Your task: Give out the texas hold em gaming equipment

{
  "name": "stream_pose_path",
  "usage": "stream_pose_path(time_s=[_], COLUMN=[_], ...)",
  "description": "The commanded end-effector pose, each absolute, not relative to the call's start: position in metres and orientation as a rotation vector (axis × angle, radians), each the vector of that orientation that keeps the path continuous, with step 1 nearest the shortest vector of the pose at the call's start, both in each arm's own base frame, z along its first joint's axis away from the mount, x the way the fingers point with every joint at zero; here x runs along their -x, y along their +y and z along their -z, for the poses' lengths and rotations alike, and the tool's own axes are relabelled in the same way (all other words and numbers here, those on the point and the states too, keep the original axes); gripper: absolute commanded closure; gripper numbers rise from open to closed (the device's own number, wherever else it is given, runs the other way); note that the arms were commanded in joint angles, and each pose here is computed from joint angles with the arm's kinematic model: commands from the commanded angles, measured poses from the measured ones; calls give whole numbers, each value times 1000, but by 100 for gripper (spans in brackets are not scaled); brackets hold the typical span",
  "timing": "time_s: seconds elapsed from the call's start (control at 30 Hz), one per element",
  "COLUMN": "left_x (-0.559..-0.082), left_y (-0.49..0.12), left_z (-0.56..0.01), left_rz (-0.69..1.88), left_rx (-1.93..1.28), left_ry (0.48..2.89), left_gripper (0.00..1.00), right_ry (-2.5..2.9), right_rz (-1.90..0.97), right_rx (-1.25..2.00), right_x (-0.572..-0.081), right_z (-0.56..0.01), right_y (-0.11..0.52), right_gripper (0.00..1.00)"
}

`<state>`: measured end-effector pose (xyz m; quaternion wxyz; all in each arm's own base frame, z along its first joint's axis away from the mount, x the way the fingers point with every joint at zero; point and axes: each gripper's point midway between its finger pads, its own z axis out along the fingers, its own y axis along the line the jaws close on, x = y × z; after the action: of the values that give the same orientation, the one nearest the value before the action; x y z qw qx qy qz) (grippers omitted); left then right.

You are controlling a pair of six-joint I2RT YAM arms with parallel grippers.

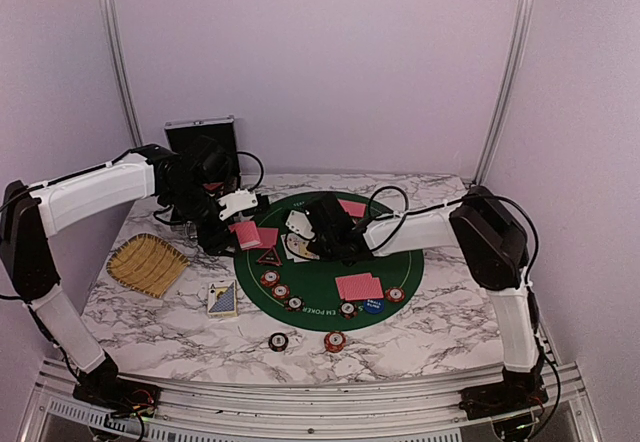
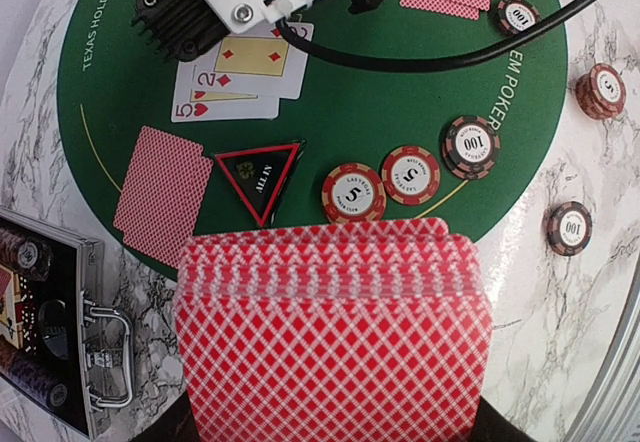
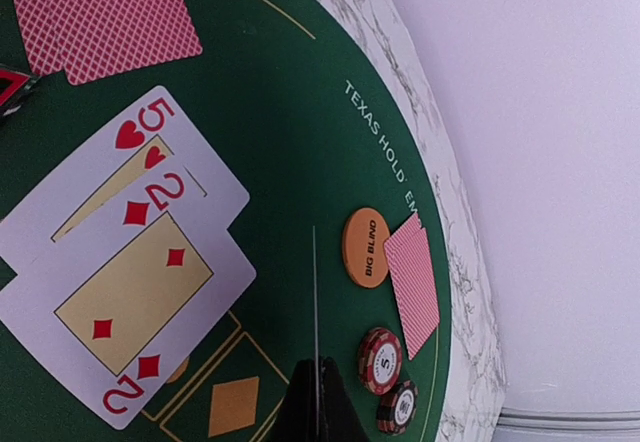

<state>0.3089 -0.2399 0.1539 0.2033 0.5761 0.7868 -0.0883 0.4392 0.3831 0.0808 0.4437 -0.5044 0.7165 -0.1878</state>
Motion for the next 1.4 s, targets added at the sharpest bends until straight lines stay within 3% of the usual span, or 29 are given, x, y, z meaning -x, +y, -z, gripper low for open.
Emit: stream_pose_path(time_s=[0.0, 0.33, 0.67, 0.8, 1.2, 1.37], left_x=[-308, -309, -309, -309, -308, -309], left_y=[-237, -237, -237, -237, -236, -236], left_z=[-168, -170, -170, -169, -169, -170], left_rz=[235, 233, 236, 233, 232, 230], left_rx=[-1588, -1584, -1580, -1580, -1580, -1578], left_ry=[2169, 2164, 2165, 2170, 2171, 2168], left_gripper=[100, 100, 100, 100, 100, 100], right_ry=[1769, 1827, 1882, 1894, 1923, 1935], right_rz=[443, 357, 303, 267, 143, 62], right_rx=[1308, 1349, 1347, 1348, 1232, 1159], right_x=[-433, -417, -407, -402, -407, -413], right_z=[-71, -58, -53, -57, -93, -119], right_y=[396, 394, 391, 392, 387, 381], right_gripper=[100, 85, 78, 64, 43, 39])
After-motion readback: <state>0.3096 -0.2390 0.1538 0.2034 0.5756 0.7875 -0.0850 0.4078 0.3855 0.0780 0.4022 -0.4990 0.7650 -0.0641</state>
